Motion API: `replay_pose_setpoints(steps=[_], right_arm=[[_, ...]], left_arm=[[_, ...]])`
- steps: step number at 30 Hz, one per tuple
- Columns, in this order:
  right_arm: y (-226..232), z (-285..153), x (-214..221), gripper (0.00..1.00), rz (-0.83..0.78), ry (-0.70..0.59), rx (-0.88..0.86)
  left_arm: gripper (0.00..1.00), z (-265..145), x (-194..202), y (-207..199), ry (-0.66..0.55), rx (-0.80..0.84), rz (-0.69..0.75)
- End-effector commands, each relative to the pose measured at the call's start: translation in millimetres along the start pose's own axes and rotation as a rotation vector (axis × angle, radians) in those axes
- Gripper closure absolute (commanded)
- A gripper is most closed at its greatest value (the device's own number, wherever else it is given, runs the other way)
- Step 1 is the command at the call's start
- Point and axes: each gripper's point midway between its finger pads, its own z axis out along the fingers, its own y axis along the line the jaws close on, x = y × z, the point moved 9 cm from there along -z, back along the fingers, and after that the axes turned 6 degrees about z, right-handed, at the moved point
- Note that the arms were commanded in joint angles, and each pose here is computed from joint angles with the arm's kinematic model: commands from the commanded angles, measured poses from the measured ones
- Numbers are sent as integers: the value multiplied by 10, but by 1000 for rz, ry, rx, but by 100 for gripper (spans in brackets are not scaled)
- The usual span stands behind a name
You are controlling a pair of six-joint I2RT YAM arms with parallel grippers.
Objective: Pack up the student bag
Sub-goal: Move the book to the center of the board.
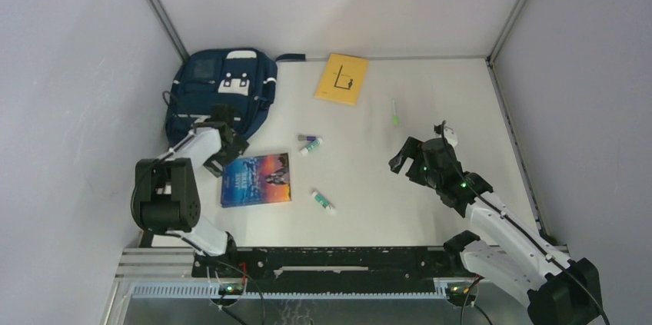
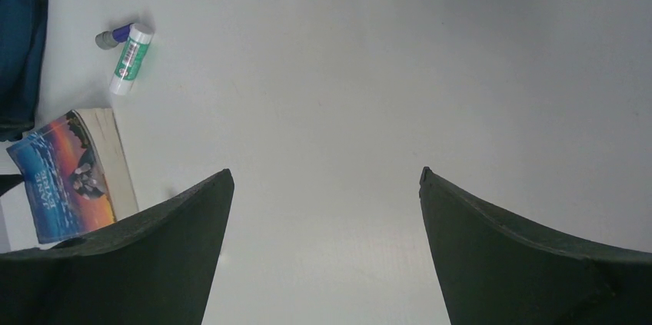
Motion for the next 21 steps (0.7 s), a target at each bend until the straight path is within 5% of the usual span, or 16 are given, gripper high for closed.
replay_pose_setpoints(steps=[1, 11, 16, 21], right_arm=[[21, -17, -45, 0, 18, -31, -3], [-37, -67, -47, 0, 21, -58, 21], [-54, -82, -37, 0, 22, -60, 21], [-89, -121, -31, 0, 19, -68, 29]], left_arm=[[5, -187, 411, -18, 63, 73, 72], [4, -606, 881, -98, 66, 192, 258], [0, -885, 551, -137, -36, 287, 307], [3, -842, -64, 3, -49, 265, 165]])
